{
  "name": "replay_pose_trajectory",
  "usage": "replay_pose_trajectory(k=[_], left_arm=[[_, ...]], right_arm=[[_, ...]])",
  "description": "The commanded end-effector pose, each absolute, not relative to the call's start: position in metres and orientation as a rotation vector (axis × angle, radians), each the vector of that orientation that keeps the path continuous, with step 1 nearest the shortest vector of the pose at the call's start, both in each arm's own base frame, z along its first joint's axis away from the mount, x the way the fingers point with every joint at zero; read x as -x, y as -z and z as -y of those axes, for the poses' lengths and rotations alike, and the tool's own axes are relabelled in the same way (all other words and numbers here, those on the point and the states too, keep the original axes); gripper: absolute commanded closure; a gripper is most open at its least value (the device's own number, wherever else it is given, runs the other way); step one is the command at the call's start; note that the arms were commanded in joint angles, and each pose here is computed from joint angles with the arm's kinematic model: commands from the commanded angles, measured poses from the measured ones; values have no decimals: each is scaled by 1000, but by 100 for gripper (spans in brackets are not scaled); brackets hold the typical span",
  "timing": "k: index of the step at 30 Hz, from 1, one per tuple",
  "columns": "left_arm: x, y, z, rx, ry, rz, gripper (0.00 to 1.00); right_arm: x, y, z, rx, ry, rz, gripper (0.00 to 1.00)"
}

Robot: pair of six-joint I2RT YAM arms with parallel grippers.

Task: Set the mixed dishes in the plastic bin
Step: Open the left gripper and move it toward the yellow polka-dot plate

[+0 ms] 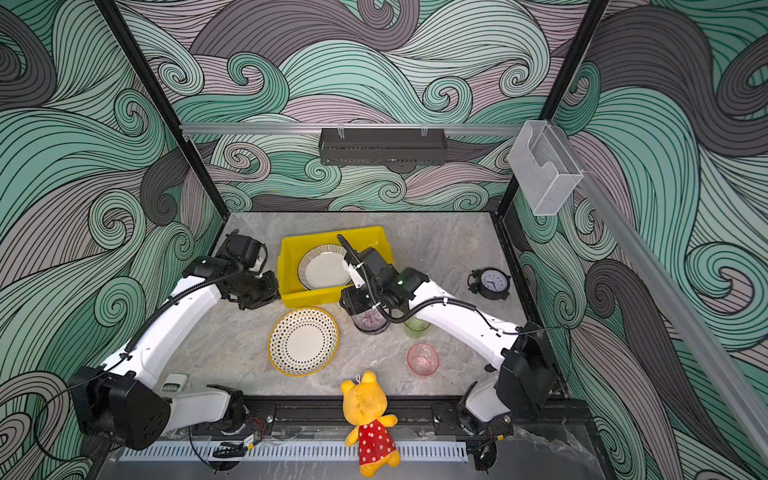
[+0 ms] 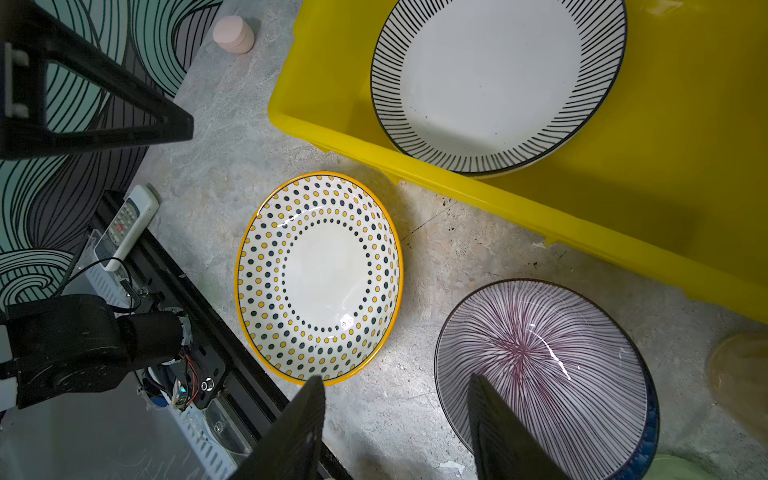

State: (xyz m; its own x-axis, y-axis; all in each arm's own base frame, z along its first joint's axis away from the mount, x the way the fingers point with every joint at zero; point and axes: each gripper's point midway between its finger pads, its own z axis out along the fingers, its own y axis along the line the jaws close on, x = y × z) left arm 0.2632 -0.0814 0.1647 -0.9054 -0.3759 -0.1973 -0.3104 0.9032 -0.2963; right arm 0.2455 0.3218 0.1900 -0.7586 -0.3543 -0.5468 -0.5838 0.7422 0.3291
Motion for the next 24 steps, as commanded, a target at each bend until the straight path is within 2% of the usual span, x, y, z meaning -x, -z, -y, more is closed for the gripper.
replay_pose_trajectory(k=[1, 11, 24], left_arm=[[-248, -159, 73, 531, 328, -2845, 73], [-225, -133, 68, 646, 323, -2838, 64], [-203, -109, 70, 711, 310, -2876, 60]], right_arm=[[-250, -199, -328, 722, -683, -2455, 43], [-245, -198, -326, 733, -677, -2455, 42], [-243, -201, -328, 734, -687, -2450, 41]])
